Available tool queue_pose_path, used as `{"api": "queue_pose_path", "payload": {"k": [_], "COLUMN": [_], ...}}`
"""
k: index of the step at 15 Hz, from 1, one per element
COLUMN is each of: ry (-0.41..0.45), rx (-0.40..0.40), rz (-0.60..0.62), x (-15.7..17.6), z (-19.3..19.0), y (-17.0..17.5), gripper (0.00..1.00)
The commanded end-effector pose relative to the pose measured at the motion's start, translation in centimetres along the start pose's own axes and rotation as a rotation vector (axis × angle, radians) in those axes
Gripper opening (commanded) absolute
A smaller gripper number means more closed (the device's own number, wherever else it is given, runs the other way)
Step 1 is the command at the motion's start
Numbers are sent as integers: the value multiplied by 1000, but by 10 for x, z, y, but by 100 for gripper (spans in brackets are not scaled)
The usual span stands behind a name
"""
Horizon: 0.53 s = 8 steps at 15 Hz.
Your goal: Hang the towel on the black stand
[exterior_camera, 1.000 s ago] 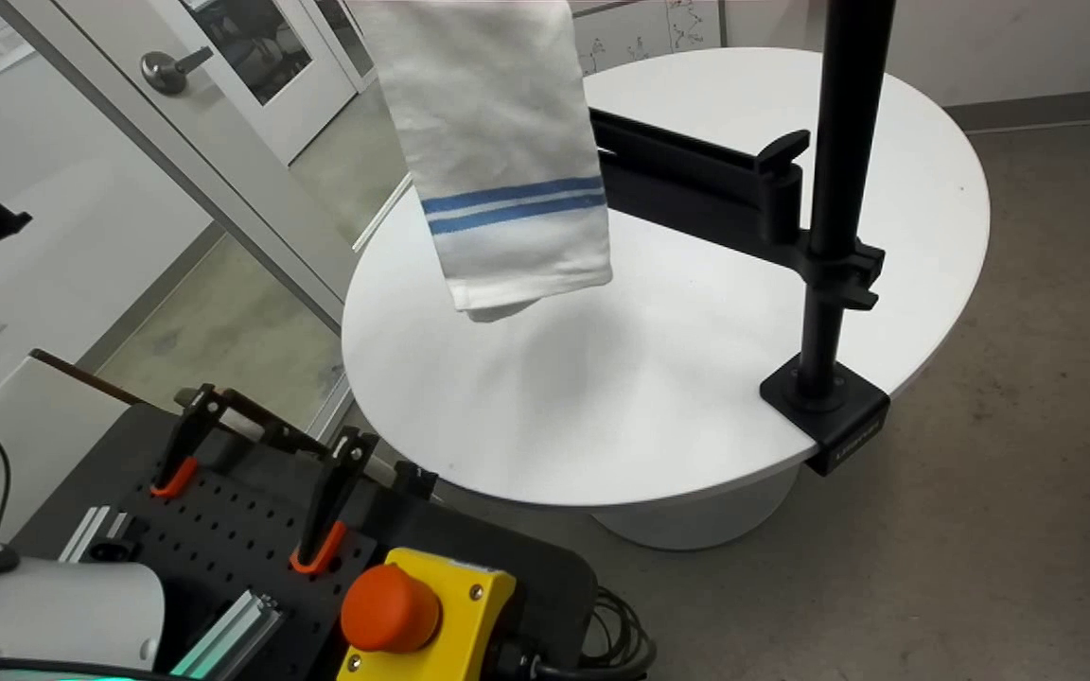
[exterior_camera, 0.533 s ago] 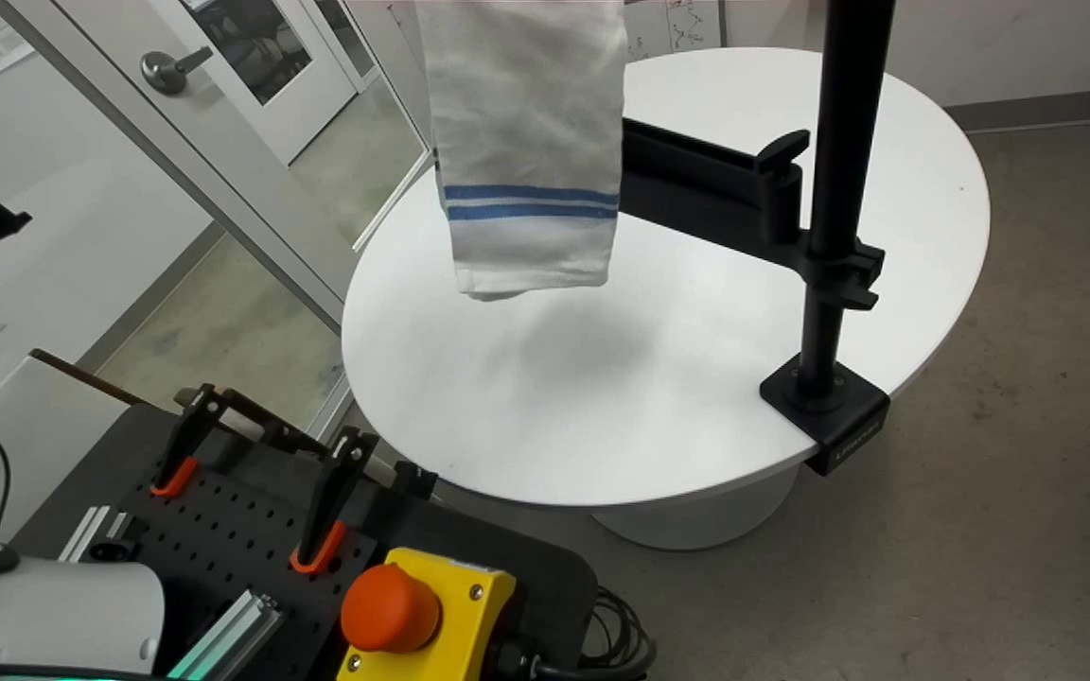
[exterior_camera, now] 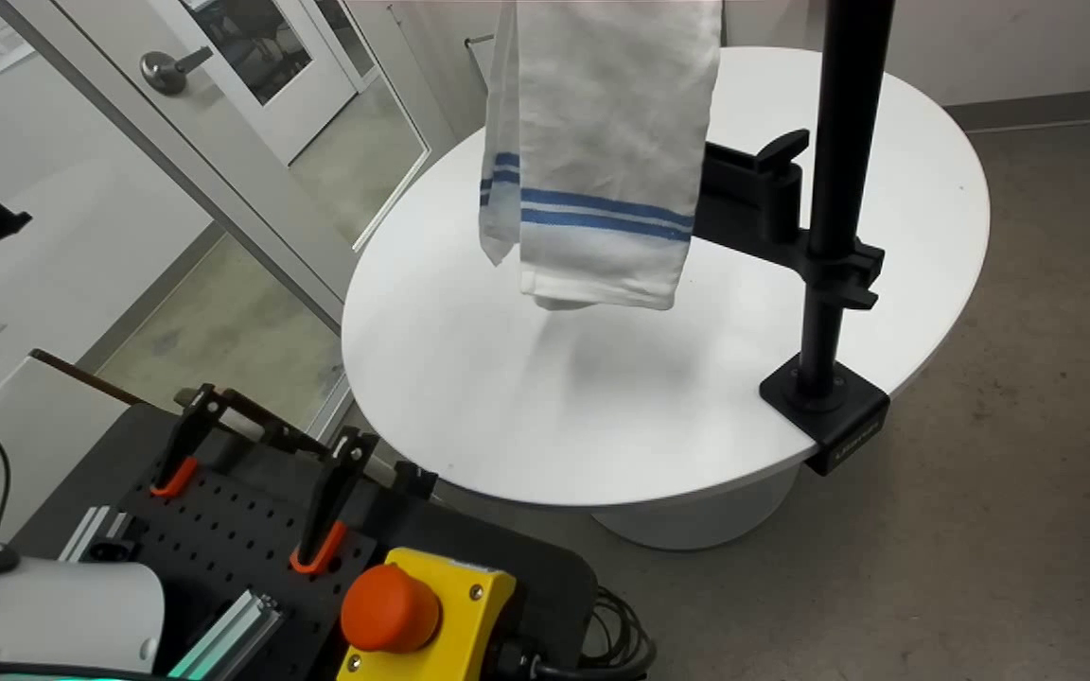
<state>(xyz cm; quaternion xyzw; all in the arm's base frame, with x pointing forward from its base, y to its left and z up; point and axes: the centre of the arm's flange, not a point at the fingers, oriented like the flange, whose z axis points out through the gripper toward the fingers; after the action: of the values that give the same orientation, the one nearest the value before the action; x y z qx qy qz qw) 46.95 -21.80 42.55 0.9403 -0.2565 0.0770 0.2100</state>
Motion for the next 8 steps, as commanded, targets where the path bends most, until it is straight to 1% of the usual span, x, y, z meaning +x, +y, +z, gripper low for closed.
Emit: {"api": "queue_pose_path", "payload": {"k": [1, 8], "ry": [-36, -116], "rx": [-57, -137], "rz": [41, 131], "x": [39, 84], "z": [10, 58], "y": [-17, -32], "gripper": [1, 1]}}
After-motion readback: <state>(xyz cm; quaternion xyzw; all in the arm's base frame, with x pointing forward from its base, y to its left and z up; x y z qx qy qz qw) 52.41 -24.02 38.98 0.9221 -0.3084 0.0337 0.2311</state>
